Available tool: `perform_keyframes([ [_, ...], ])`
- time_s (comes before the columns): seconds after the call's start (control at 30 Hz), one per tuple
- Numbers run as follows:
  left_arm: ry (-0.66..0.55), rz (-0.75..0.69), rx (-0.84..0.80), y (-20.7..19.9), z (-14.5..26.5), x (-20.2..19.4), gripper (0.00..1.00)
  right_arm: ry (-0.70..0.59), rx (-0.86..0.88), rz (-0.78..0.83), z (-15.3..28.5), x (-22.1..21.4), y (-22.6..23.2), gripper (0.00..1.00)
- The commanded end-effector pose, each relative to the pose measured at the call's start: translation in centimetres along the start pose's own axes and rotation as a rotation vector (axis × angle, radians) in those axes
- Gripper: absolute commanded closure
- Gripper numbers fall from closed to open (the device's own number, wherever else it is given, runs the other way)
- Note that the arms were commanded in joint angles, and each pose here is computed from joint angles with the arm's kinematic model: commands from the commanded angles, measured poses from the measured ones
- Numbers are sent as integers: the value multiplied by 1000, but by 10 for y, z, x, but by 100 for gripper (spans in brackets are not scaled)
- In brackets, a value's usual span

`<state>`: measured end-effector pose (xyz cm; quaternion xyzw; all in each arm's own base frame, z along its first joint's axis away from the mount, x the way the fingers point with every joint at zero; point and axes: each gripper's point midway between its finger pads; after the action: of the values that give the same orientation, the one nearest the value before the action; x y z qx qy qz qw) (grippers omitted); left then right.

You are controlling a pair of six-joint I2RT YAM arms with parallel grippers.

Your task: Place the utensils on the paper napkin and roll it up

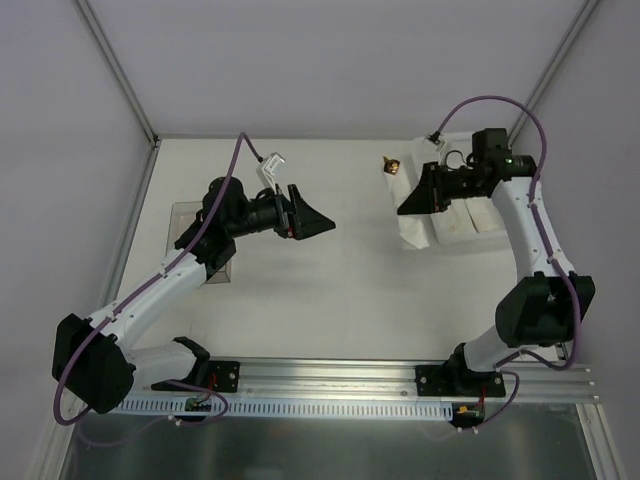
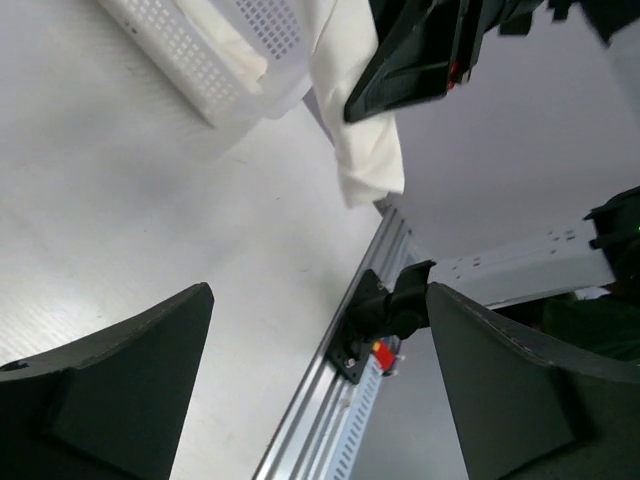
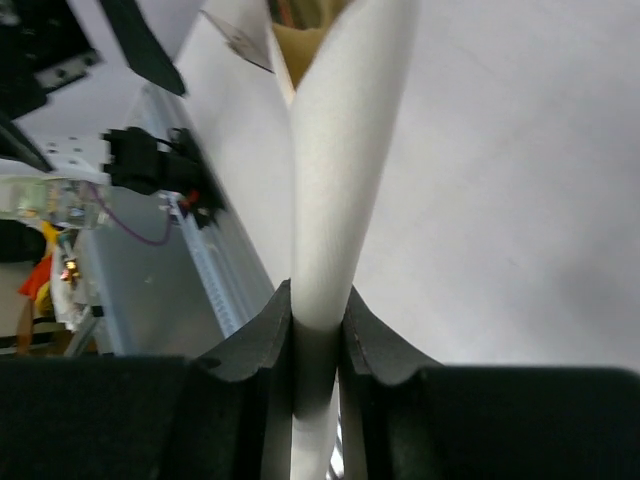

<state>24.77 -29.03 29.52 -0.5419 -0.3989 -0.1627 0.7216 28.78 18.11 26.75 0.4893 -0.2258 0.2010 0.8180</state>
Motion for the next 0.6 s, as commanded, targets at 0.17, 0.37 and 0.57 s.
perform_keyframes([
  [0.17,74,-39,0,4,0,-8,1,113,-259,-13,103,-7,-115,100],
  [0.37,78,-40,19,10,3,-16,1,10,-405,32,164,38,-176,100],
  [0.57,77,-41,35,14,4,-19,1,3,-488,83,172,50,-230,100],
])
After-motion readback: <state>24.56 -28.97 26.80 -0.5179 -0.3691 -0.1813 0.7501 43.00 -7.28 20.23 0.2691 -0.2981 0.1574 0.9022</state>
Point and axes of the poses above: each gripper's point midway between its finger pads, its own z axis back along the fingers, its own y axis along the line the jaws close on, x = y × z, and after that the axes turned 6 degrees about -z, right-handed
